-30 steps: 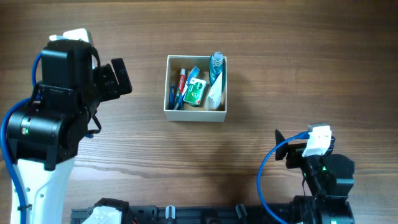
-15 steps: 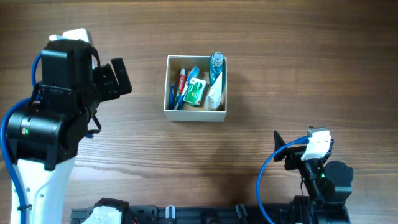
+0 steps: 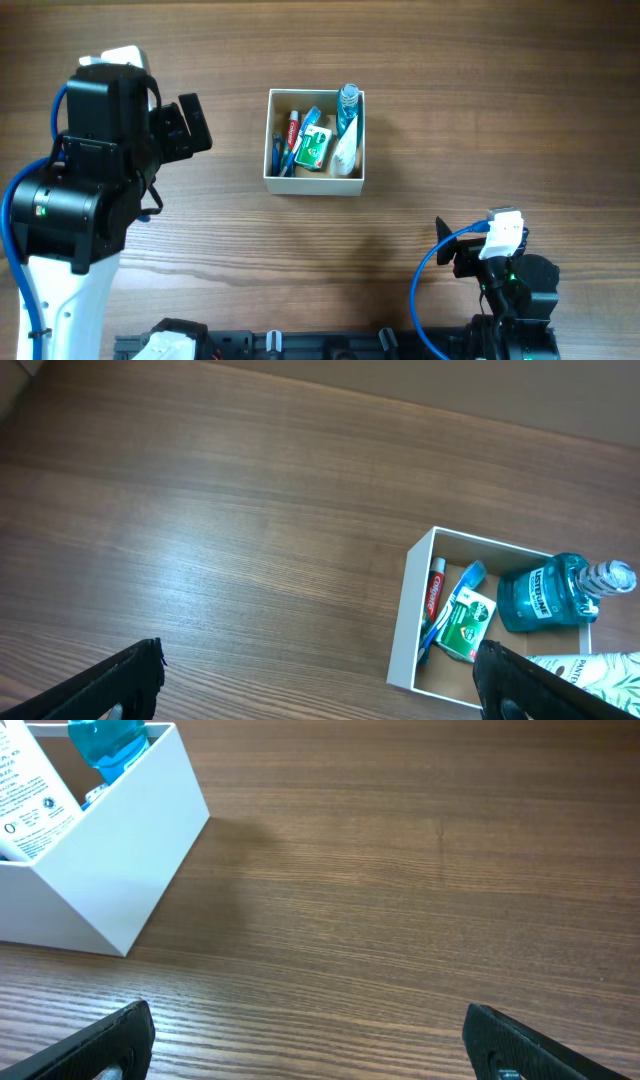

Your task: Pack container

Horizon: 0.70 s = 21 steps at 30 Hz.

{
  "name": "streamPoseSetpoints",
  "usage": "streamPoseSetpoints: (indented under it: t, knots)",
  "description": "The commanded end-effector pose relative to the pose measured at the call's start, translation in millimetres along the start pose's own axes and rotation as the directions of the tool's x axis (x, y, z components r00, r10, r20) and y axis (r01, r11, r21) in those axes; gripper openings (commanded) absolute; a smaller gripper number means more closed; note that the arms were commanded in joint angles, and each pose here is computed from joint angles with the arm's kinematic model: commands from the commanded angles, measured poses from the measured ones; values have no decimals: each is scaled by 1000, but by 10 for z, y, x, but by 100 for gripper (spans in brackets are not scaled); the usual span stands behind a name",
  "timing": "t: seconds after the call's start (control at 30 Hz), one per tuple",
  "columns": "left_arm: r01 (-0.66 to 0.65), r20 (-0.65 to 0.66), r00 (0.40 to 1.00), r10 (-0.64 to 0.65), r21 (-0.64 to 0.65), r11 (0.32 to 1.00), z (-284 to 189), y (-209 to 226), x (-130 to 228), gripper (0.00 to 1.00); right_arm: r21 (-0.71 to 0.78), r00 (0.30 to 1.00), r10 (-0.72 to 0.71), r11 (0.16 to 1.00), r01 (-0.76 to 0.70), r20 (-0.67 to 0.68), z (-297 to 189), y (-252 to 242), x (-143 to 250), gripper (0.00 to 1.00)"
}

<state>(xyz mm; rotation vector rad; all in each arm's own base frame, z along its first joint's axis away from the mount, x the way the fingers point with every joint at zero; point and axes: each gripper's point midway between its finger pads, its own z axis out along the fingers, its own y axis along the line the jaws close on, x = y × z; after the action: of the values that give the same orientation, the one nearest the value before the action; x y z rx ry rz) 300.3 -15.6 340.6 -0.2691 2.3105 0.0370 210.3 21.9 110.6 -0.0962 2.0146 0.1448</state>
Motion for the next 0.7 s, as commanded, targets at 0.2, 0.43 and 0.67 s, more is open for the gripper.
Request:
streamPoseSetpoints:
  t: [0.2, 0.43, 0.67]
  knots:
    - [41, 65, 997, -33, -123, 992, -151, 311, -59, 100, -15, 1000, 8, 1000, -8, 7, 0, 26, 5, 100]
    - [163, 197, 969, -148, -63, 985, -351, 597, 57, 100, -15, 1000, 8, 1000, -8, 7, 0, 25, 5, 100]
    - [94, 298, 950, -96, 23, 995, -166, 615, 518, 100, -15, 1000, 8, 1000, -8, 6, 0, 26, 6, 100]
